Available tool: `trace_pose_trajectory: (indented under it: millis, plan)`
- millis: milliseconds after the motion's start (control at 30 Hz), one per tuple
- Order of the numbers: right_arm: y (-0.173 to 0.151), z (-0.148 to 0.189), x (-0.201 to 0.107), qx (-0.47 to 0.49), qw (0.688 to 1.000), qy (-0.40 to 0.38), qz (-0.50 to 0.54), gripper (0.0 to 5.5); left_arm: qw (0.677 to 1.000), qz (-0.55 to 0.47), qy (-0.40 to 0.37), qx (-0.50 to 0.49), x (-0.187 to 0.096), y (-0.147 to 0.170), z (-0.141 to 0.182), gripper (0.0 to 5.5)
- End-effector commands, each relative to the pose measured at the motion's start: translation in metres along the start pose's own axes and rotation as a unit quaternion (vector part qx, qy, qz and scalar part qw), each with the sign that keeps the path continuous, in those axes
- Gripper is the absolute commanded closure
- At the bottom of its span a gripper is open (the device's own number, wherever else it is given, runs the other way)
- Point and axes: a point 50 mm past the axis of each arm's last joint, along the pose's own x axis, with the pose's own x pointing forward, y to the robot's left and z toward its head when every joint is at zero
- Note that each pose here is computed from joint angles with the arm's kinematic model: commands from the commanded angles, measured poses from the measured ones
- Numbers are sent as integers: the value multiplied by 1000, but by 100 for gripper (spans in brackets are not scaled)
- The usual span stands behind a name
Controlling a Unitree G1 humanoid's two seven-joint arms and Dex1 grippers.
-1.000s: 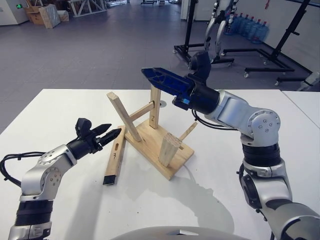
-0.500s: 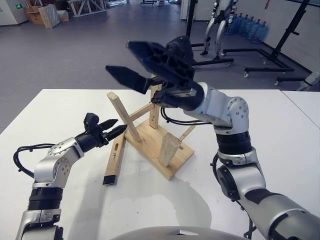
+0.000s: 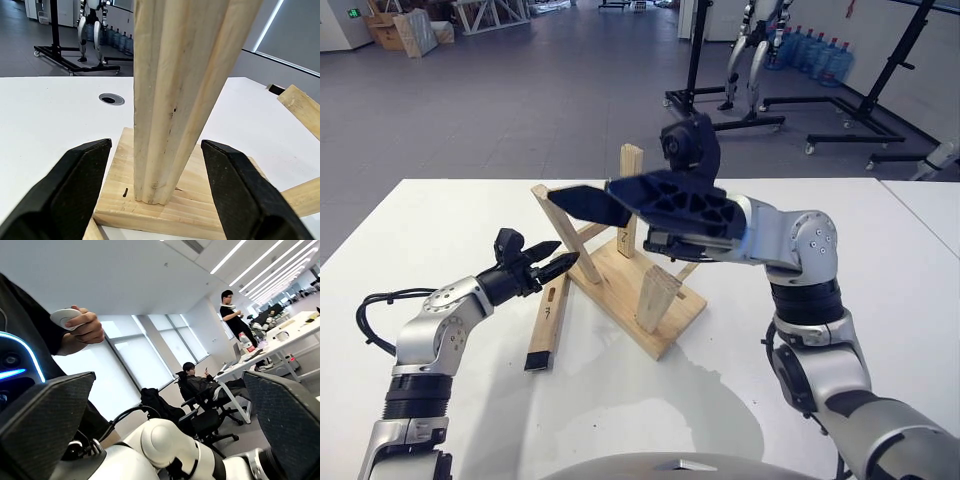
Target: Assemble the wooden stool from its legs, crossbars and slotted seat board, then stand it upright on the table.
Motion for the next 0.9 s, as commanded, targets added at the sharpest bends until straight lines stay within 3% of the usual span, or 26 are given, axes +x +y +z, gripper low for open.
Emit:
trace_pose_trajectory:
  millis: [33,400,533,900]
  plan:
    - [2,7,11,-2,999,-9,33,10,1000,-1,2,9,3,-1,2,222]
    - [-34,-34,-7,108,993,-44,-28,10,1000,-6,6,4,6,-6,-4,222]
    - [-60,-63,-27,143,982,-23,-119,10,1000,-5,6,1,8,-8,-6,222]
    - [-34,-27,-12,82,993,-54,-62,10,1000,-4,5,2,9,-9,-7,222]
